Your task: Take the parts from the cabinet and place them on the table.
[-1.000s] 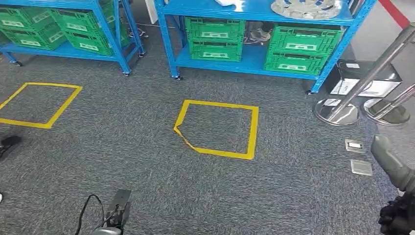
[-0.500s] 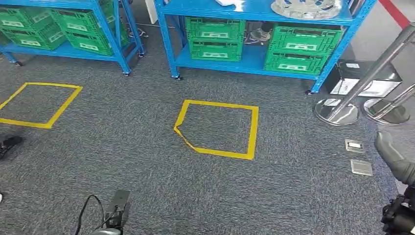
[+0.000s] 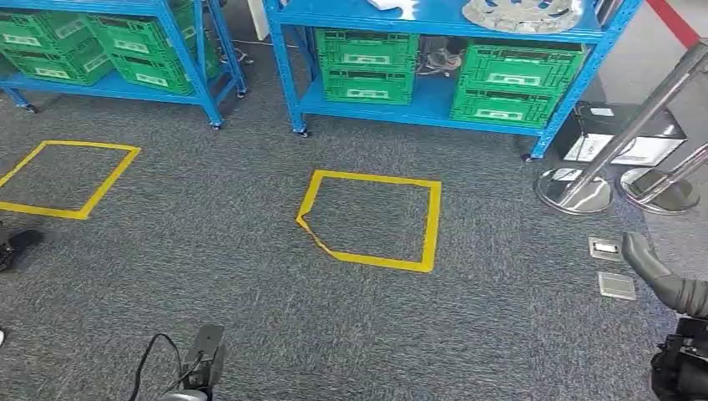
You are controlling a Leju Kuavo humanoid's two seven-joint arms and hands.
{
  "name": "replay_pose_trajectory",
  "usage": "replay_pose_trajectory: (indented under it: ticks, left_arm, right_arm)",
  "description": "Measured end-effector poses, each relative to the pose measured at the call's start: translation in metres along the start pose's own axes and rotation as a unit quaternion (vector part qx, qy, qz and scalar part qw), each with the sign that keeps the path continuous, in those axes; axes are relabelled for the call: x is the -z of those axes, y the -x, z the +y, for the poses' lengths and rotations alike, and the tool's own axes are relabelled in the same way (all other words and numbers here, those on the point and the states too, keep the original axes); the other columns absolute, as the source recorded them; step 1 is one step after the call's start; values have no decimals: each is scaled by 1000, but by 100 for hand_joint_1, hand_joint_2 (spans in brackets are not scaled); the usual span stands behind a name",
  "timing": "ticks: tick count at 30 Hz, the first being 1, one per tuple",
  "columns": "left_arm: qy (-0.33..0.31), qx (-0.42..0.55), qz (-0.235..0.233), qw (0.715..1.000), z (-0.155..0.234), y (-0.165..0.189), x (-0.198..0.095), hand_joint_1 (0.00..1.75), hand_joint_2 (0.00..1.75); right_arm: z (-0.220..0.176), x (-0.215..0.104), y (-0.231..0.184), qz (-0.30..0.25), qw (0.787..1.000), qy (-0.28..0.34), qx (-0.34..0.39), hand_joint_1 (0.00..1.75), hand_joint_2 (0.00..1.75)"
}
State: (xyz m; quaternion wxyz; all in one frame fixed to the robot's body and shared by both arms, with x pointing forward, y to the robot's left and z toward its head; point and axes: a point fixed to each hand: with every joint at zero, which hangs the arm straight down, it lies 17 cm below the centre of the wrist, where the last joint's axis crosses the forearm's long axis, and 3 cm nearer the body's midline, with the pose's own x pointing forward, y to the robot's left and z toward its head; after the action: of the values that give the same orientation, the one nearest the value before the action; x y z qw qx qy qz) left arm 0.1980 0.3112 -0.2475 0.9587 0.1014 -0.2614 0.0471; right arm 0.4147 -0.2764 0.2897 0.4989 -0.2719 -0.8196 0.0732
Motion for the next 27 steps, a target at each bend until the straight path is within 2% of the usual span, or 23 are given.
replay_pose_trajectory:
  ticks: [8,15,27]
  left_arm:
    - [2,0,0,1000,-2,0,0,0,0]
    - [8,-1,2,1000,-4,3,-1,0,0]
    - [11,1,4,1000,-4,4,-2,0,0]
  right_arm:
    - [1,-1,8,9,1000,-2,1,0,175]
    - [8,-9,12,16,999,-20,41,0,175]
    - [13,-17,20,24,998,-30,46,0,175]
